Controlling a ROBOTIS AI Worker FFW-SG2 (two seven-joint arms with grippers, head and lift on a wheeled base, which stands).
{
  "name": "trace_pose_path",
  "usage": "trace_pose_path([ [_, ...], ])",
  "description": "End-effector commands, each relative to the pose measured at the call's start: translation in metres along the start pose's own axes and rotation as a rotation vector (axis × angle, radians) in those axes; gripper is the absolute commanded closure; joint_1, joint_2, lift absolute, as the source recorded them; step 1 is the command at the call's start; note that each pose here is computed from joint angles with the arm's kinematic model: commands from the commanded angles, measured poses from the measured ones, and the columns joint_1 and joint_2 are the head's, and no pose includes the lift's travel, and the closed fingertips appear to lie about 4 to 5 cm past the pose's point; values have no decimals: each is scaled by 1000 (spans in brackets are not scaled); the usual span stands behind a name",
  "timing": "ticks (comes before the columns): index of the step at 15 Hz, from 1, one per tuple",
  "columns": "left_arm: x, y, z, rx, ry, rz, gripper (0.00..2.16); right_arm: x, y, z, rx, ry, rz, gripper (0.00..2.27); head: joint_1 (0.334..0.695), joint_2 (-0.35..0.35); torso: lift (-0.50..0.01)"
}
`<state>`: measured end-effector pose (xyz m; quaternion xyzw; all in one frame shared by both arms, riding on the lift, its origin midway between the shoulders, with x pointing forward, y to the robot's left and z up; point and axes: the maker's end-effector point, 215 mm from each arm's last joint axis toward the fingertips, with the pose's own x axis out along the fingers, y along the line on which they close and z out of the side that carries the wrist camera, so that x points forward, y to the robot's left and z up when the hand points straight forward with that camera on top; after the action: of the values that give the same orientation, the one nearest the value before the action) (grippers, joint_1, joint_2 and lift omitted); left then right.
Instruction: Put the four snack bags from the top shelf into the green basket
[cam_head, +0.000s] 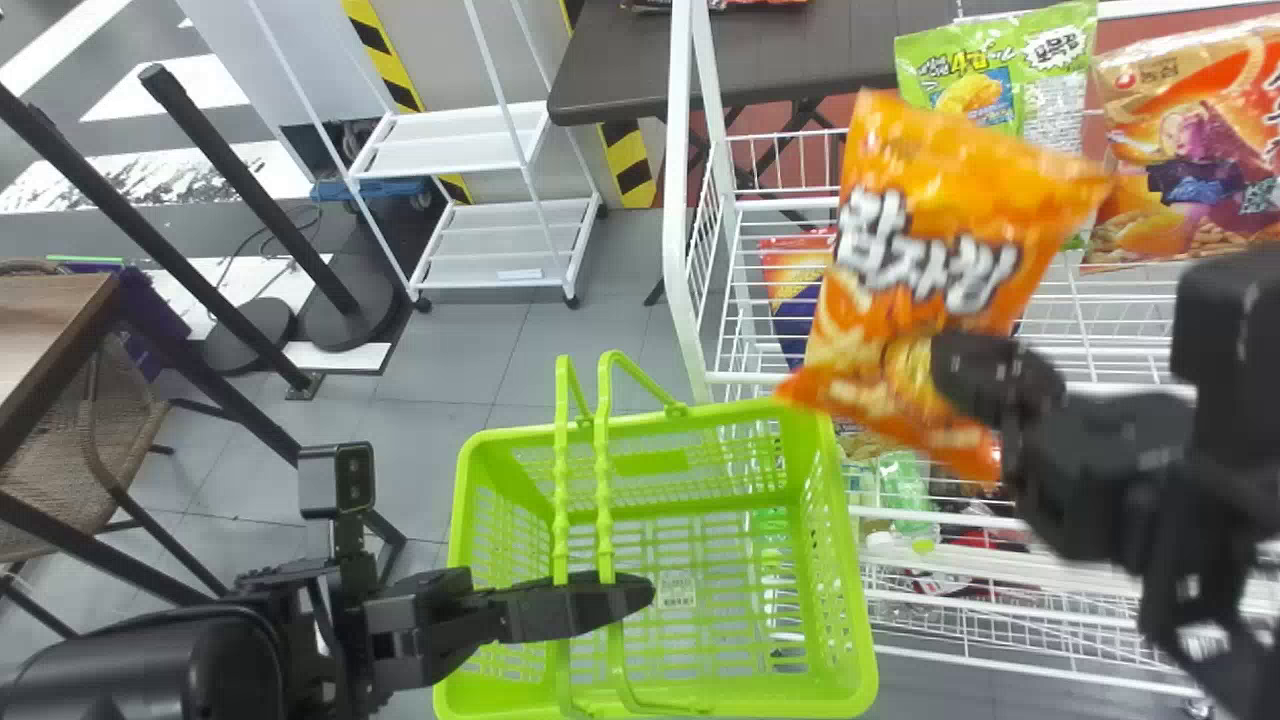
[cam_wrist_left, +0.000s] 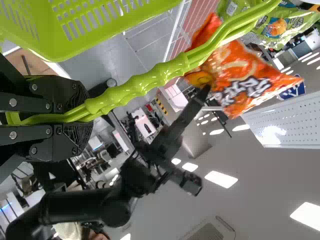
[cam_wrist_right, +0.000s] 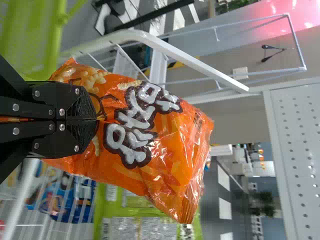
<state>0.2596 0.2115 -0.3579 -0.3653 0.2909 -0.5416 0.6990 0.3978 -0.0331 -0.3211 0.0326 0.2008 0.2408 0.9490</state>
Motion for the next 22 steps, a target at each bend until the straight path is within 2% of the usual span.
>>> trace_pose_path([
  [1, 1, -2, -2, -17, -2, -8, 2148, -19, 37, -33, 7, 97, 74, 2246, 695, 306, 0],
  [3, 3, -2, -3, -29, -3, -7, 2148, -24, 71, -60, 1, 185, 144, 2246, 695, 350, 0],
  [5, 5, -2, -3, -28, -5, -10, 2148, -20, 99, -85, -19, 271, 203, 2250, 695, 350, 0],
  [12, 17, -7, -8, -54, 3, -35, 2148, 53, 167, -166, -144, 464, 326, 2250, 695, 350, 0],
  [15, 19, -8, -9, -56, 3, -40, 2148, 74, 205, -179, -167, 487, 389, 2250, 695, 350, 0],
  [18, 23, -8, -9, -52, 9, -46, 2148, 75, 222, -191, -196, 510, 429, 2246, 695, 350, 0],
  [19, 23, -9, -8, -52, 8, -49, 2148, 74, 221, -194, -195, 519, 430, 2078, 695, 350, 0],
  [20, 23, -8, -8, -51, 11, -47, 2148, 72, 225, -194, -175, 522, 445, 1490, 695, 350, 0],
  [21, 23, -8, -6, -46, 14, -48, 2148, 71, 229, -192, -165, 518, 454, 282, 695, 350, 0],
  [22, 23, -9, -5, -47, 13, -49, 2148, 67, 229, -194, -158, 524, 452, -2, 695, 350, 0],
])
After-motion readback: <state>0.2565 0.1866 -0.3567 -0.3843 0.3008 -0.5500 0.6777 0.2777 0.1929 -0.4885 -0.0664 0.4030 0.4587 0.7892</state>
